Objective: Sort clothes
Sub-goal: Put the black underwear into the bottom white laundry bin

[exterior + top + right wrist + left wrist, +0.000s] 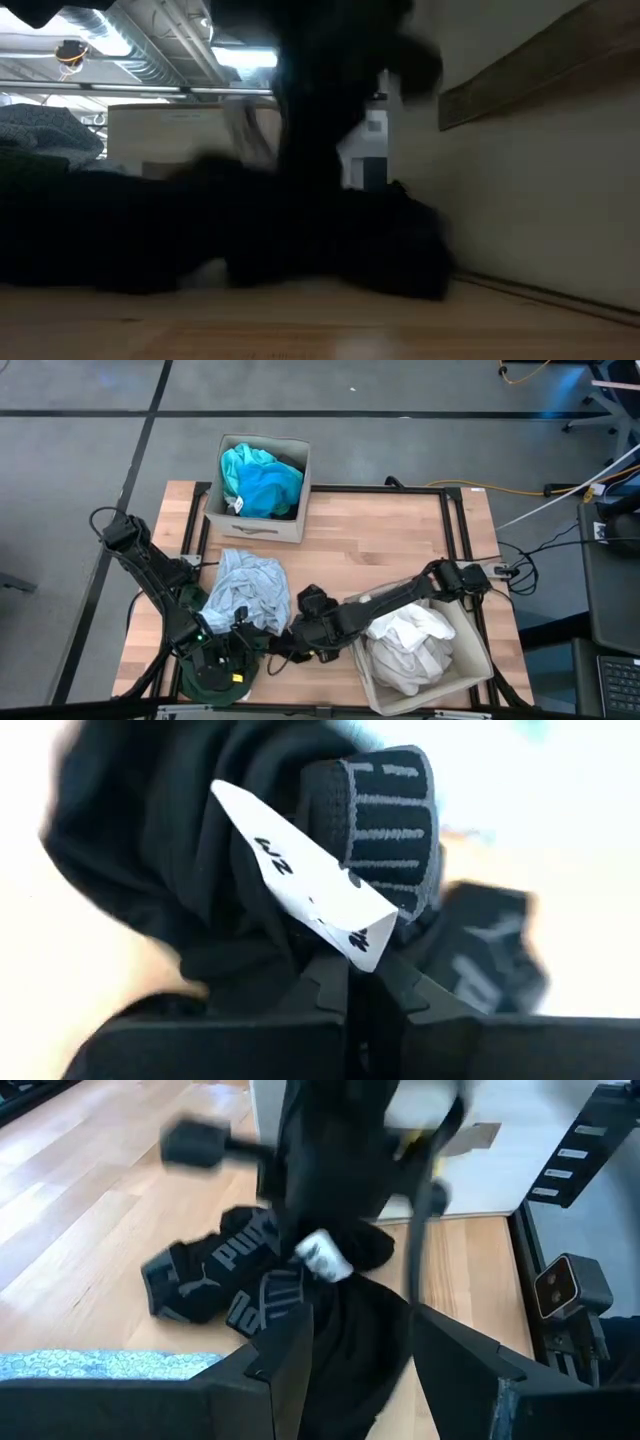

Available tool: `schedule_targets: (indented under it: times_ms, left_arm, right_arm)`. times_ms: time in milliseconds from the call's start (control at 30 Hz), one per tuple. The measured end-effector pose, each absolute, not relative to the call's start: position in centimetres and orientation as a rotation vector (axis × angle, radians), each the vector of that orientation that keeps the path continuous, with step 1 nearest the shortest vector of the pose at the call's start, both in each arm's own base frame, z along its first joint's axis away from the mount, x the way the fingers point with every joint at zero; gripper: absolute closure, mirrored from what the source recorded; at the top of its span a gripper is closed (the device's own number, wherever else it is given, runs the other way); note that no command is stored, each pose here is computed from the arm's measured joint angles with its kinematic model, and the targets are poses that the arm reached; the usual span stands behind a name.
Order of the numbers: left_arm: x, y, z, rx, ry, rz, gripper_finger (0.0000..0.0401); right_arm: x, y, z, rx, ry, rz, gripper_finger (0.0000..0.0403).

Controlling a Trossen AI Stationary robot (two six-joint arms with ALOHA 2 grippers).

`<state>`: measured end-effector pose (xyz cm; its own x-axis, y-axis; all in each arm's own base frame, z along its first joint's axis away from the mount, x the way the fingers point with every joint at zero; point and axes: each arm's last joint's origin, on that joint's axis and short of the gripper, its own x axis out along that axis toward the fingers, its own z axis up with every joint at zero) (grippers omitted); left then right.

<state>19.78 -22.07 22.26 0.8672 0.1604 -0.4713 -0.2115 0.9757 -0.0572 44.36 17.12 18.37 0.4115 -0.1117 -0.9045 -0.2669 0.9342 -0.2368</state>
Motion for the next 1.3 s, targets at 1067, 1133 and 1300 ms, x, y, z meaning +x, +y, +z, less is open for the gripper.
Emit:
schedule_targets:
  times_ms: [1067, 1133, 1300]
  left_arm:
    - [19.8, -22.1, 22.2, -0.095, 0.488, 0.192, 0.0245]
    - [19.8, -22.1, 22.2, -0.094, 0.488, 0.193, 0.0245]
    - [19.8, -22.1, 22.2, -0.094, 0.487, 0.193, 0.0245]
  right_arm:
    - [29.6, 16.6, 44.1, -0.304, 0.738, -0.172, 0.0381]
    - [27.7, 16.5, 45.2, -0.269, 0.734, -0.180, 0.0381]
    - [23.0, 16.0, 47.3, -0.118, 0.756, -0.171, 0.0380]
